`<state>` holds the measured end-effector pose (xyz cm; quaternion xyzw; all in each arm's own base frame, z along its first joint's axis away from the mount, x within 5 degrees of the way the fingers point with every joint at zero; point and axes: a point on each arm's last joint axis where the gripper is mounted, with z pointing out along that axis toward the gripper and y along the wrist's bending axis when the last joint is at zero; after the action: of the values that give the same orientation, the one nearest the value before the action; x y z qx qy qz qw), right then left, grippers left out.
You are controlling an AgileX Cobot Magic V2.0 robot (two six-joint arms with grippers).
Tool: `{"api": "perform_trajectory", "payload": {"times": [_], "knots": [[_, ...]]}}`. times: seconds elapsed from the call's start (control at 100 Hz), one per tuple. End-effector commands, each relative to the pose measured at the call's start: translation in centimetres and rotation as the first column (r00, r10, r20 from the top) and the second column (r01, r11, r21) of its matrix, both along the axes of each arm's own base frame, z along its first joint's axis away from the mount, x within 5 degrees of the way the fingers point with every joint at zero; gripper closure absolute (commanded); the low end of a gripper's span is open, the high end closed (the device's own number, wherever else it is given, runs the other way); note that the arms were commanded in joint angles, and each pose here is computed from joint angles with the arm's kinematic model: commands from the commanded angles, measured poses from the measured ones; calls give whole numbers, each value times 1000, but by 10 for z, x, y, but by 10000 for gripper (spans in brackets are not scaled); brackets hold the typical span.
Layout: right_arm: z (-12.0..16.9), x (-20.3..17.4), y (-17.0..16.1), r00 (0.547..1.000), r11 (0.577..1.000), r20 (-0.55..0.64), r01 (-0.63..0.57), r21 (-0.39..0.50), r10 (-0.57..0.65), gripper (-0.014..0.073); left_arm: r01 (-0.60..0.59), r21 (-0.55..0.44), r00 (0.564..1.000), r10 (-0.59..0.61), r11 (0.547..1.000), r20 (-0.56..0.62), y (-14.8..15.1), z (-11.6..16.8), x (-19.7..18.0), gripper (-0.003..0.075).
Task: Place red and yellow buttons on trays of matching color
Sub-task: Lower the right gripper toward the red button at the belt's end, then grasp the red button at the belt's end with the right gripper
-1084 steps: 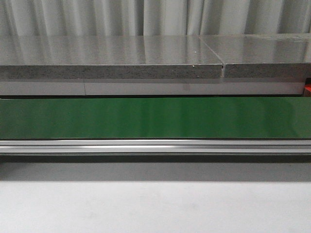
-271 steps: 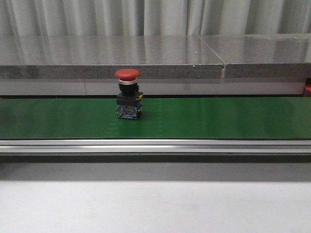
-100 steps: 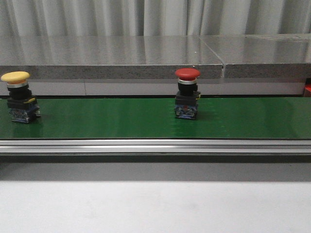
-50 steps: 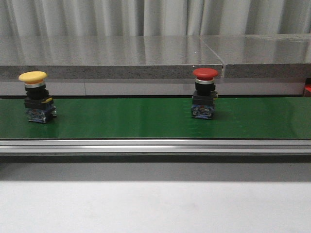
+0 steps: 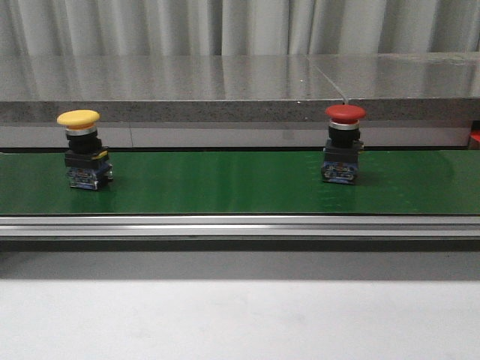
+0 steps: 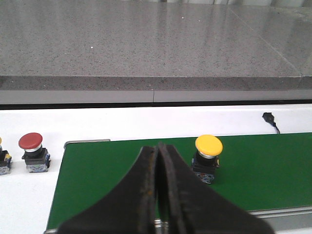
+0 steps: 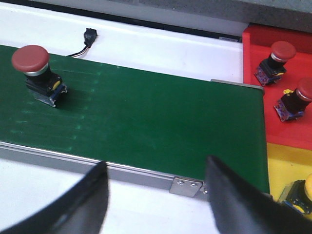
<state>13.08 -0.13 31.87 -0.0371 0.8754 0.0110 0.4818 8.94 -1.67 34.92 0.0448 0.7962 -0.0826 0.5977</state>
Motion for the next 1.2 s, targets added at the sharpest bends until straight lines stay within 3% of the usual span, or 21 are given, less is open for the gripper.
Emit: {"api": "perform_trajectory", "payload": {"times": [0.0,0.17,0.29,0.62,0.94,1.19], "knots": [[14,2,1,996,1000,86,2,26,-4,-64,-13,-30,996,15,999,91,1,15,0,739],[12,17,1,999,998,42,0,64,-3,-48,-13,-30,996,15,999,91,1,15,0,739],[8,43,0,998,997,-57,-5,76,10,-48,-13,-30,996,15,999,91,1,15,0,739],[-6,114,24,961,986,-228,-142,83,158,-48,-13,-30,996,15,999,91,1,15,0,739],[-25,161,46,929,975,-297,-204,87,221,-48,-13,-30,996,15,999,91,1,15,0,739],[-31,189,48,935,977,-285,-199,71,211,-48,-13,-30,996,15,999,91,1,15,0,739]]}}
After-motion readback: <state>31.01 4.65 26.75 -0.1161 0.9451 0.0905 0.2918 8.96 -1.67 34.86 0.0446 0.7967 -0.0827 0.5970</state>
